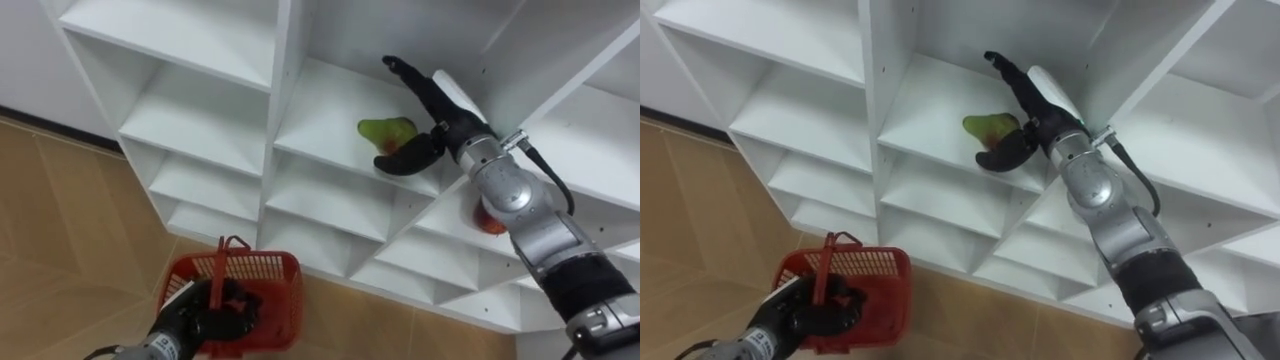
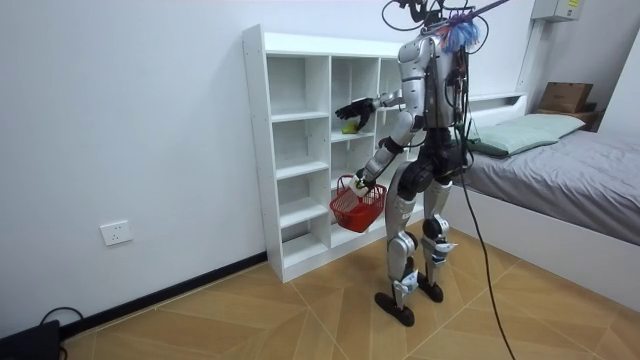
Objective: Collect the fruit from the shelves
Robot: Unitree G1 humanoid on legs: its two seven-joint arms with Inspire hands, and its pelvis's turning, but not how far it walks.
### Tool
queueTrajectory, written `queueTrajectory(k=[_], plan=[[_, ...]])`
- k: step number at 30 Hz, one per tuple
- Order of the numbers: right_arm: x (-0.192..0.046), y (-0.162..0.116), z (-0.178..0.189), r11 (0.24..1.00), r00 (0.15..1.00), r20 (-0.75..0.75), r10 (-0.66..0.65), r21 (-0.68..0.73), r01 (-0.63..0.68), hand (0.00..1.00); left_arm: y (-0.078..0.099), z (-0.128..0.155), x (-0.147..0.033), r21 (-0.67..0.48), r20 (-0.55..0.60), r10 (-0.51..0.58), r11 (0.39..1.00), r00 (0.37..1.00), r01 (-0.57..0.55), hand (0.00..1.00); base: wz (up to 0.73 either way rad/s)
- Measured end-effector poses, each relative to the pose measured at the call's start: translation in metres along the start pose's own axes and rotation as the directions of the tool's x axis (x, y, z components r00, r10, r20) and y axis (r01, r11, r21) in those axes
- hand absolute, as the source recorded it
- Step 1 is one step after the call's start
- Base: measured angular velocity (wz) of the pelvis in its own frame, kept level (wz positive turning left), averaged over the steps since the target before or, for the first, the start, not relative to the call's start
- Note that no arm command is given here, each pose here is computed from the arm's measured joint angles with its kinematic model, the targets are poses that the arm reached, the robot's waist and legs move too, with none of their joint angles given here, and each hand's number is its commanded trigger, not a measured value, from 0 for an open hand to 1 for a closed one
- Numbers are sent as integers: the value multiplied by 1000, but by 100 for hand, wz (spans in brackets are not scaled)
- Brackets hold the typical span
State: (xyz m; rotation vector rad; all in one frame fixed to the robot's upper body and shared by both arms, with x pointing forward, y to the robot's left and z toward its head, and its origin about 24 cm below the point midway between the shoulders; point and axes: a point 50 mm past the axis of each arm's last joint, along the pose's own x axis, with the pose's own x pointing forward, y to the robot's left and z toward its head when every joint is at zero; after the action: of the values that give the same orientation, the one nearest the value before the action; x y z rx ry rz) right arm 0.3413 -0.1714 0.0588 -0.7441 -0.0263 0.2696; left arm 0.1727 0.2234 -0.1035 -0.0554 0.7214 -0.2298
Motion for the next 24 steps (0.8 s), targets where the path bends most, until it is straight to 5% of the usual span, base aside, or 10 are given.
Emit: queueTrajectory(k=[24], plan=[[-3, 5, -19, 998, 995, -82, 60, 2, -60, 0, -2, 3, 1, 5, 10, -7, 1000, 1000, 7, 100, 2]])
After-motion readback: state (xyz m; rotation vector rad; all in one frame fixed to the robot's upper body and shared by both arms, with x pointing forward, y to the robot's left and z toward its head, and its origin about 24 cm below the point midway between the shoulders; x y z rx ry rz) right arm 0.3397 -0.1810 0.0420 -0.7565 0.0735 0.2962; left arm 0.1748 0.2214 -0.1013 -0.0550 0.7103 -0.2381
